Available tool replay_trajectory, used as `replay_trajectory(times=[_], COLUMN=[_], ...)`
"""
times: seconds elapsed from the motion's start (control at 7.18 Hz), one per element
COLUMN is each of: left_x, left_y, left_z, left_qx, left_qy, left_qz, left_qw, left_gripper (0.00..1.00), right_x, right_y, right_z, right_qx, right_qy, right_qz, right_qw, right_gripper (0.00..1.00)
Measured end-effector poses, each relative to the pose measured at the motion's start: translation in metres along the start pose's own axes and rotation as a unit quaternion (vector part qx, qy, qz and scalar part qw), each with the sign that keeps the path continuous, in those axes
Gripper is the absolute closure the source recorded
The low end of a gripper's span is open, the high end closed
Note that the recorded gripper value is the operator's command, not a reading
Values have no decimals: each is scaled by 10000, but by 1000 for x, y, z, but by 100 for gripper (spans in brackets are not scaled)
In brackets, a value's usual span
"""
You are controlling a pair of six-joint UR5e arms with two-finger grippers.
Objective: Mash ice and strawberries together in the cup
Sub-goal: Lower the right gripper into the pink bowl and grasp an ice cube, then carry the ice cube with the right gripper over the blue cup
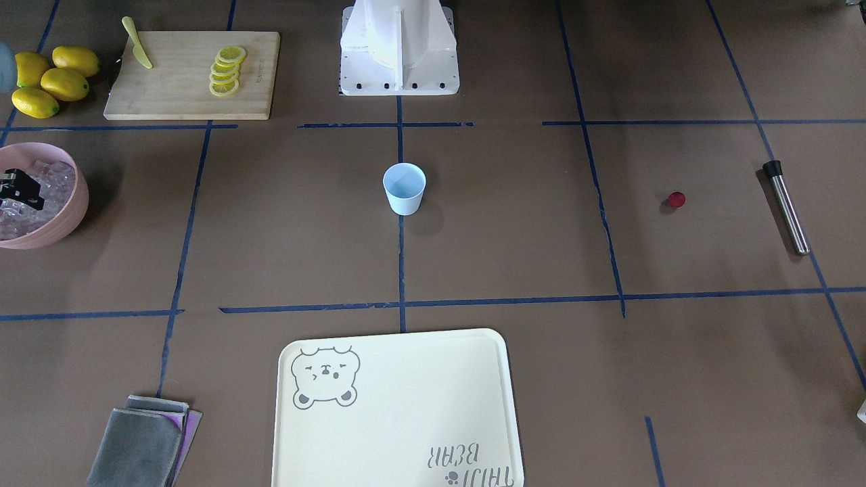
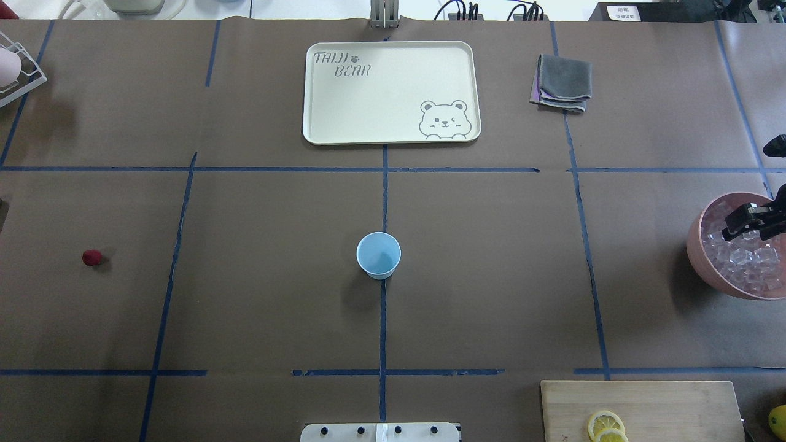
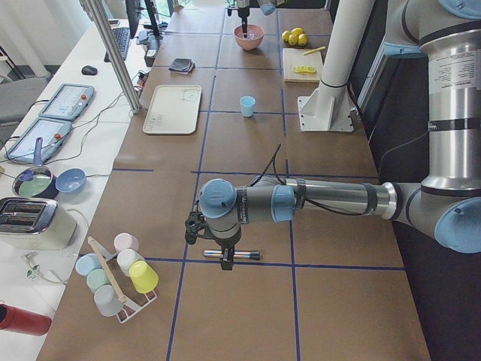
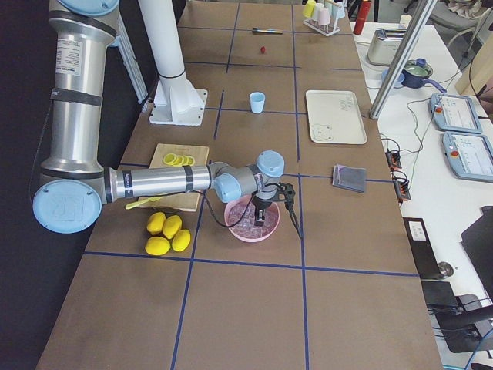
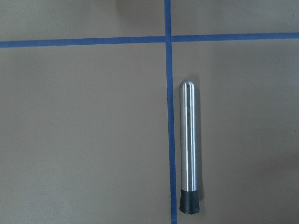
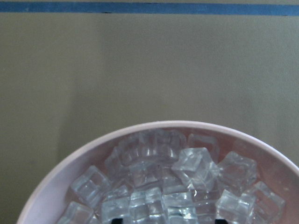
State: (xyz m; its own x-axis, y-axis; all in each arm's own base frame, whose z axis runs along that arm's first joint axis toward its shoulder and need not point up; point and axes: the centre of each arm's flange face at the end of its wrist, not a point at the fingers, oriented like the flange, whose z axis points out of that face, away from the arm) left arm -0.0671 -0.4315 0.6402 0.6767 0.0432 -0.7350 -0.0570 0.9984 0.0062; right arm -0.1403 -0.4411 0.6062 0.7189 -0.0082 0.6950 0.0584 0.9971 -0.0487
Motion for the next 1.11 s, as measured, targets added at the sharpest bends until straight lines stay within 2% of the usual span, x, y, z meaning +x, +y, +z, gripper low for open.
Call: replay_trajectory(times=[0.28,0.42,0.7,0.98,1.11], left_x=[1,2,4,5,5], left_y=[0,0,-1,-1,-1], left_z=[-1,-2,-3,-5,-5], left_qx=[9,18,31,43,47], left_qy=[-1,-2,-3,-5,-5], left_qz=[10,19,34,46,51], left_qw=[10000,10000,10000,10000,10000], left_gripper=[0,0,0,0,0], right_x=[0,0,6,-11,-38], right_y=[-1,-2,-6,-17,-26], right_z=[-1,-3,-18,-56,-79], right_qx=[14,38,197,569,765], right_qy=[5,3,-32,-182,-344], right_qz=[-80,-96,-99,-203,-125], right_qw=[10000,9999,9998,9980,9964], right_gripper=[92,100,100,100,100])
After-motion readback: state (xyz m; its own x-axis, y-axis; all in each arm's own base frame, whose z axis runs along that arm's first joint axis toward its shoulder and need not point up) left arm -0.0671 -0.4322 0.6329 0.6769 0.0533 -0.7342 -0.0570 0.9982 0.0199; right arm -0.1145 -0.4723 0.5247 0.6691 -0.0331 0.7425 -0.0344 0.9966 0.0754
